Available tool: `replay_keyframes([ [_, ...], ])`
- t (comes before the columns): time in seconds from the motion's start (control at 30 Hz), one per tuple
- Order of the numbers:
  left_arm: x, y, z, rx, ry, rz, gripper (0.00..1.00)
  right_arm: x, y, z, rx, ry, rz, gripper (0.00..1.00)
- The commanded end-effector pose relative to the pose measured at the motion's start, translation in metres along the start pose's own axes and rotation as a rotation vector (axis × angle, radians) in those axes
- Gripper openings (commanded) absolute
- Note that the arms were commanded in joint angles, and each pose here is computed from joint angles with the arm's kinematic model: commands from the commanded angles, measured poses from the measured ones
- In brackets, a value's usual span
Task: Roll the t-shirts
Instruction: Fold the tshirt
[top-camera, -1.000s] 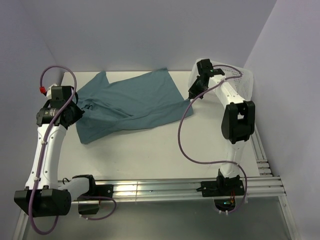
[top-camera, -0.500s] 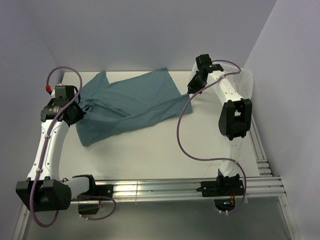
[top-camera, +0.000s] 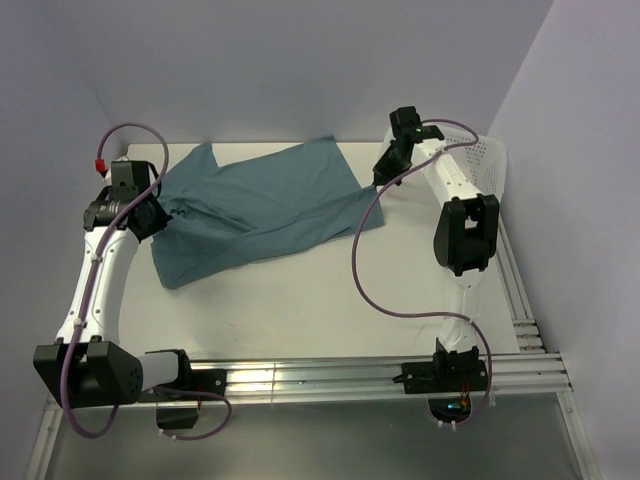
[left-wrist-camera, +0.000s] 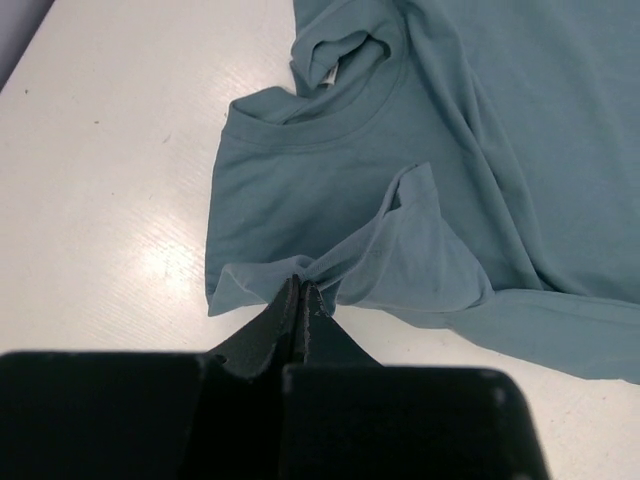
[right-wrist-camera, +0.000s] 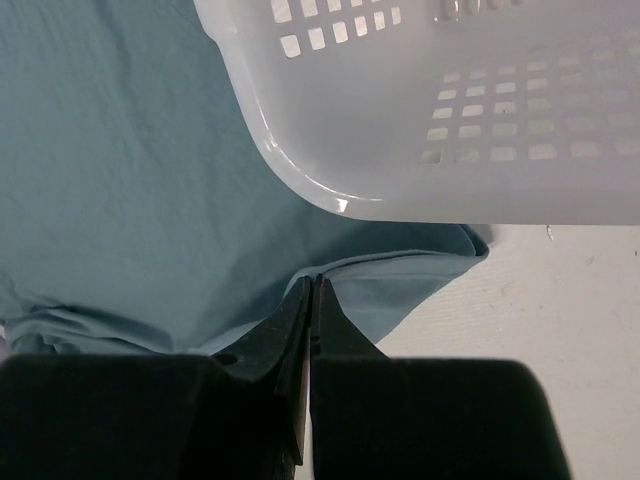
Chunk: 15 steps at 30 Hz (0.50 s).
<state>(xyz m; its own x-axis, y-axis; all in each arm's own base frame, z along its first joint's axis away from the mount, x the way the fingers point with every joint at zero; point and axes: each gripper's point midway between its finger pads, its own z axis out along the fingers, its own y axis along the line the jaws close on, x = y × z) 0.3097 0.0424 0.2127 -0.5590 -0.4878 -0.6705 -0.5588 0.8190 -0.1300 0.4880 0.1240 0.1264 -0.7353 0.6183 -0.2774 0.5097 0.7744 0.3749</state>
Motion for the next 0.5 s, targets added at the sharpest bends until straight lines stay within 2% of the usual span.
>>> replay_keyframes([
  [0.0,-0.033,-0.007,-0.009,0.021,-0.095,-0.002,0.0,-0.008,0.014,-0.009,-0.033,-0.024,-0.003,0.0],
  [0.47,-0.038,-0.002,0.001,-0.02,-0.1,0.02,0.0,-0.016,0.033,-0.008,-0.087,-0.032,-0.005,0.0],
])
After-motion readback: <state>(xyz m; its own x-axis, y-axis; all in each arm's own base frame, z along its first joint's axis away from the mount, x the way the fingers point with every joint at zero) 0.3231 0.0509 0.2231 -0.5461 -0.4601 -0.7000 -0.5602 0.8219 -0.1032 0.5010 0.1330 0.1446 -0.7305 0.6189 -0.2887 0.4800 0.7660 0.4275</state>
